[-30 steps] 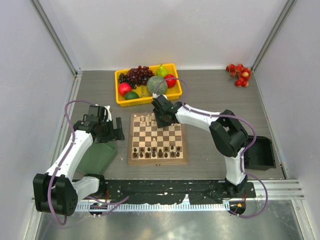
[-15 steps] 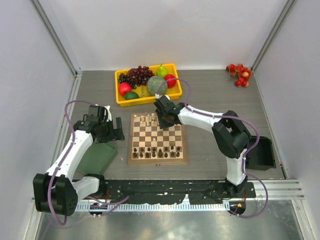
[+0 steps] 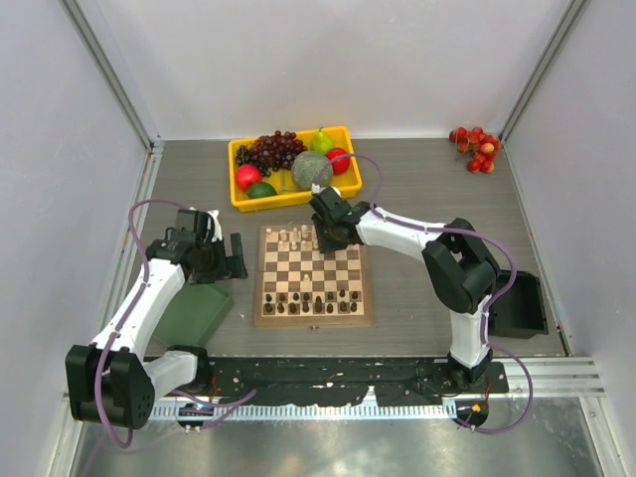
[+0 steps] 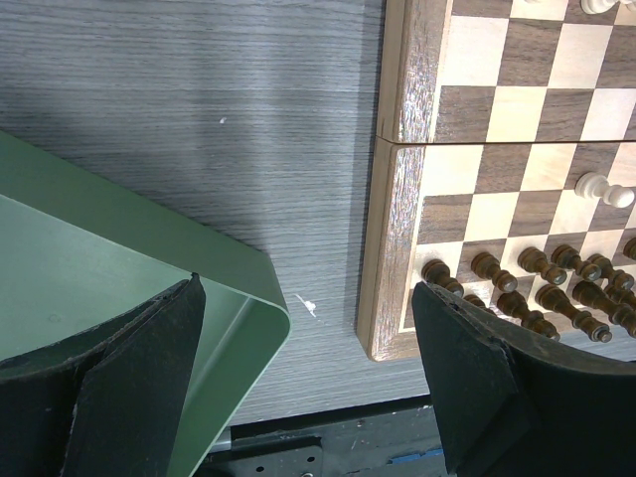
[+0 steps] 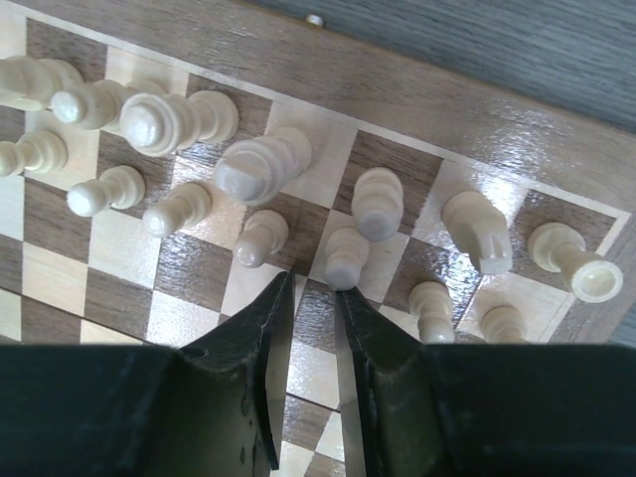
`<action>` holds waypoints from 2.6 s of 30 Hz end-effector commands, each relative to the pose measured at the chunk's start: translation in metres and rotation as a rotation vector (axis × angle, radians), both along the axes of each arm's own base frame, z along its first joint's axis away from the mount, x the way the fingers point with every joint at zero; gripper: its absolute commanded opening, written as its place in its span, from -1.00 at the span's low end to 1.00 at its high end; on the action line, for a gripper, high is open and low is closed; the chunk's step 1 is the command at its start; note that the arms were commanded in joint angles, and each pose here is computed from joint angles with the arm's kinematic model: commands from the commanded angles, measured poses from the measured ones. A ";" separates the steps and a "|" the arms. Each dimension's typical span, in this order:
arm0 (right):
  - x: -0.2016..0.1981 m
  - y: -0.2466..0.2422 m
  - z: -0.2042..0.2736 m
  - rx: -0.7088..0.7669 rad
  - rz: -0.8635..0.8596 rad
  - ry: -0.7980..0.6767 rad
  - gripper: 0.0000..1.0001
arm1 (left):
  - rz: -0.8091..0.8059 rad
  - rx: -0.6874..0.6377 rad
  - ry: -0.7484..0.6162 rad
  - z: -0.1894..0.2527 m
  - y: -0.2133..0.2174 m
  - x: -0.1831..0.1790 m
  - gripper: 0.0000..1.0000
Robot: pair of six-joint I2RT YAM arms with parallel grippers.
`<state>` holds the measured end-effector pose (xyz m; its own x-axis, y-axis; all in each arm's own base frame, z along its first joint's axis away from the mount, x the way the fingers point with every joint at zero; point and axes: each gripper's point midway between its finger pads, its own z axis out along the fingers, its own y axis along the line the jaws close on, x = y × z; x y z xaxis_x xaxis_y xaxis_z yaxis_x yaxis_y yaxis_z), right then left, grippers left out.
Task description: Set up the chess pieces on the board
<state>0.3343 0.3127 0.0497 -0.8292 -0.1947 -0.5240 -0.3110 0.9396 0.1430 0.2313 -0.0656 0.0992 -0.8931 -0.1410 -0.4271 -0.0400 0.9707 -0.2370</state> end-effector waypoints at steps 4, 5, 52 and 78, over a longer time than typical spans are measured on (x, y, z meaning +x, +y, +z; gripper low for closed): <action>-0.010 0.021 0.051 0.137 0.062 -0.067 -0.36 | -0.010 -0.022 -0.054 0.011 -0.003 0.010 0.85; -0.015 0.022 0.052 0.140 0.072 -0.064 -0.34 | -0.010 -0.021 -0.051 0.010 -0.003 0.010 0.85; -0.078 0.060 0.029 0.071 0.206 0.007 -0.35 | -0.008 -0.021 -0.060 0.012 -0.003 0.009 0.84; -0.029 0.120 0.080 0.158 0.248 -0.130 -0.64 | -0.009 -0.025 -0.070 0.014 -0.003 0.010 0.84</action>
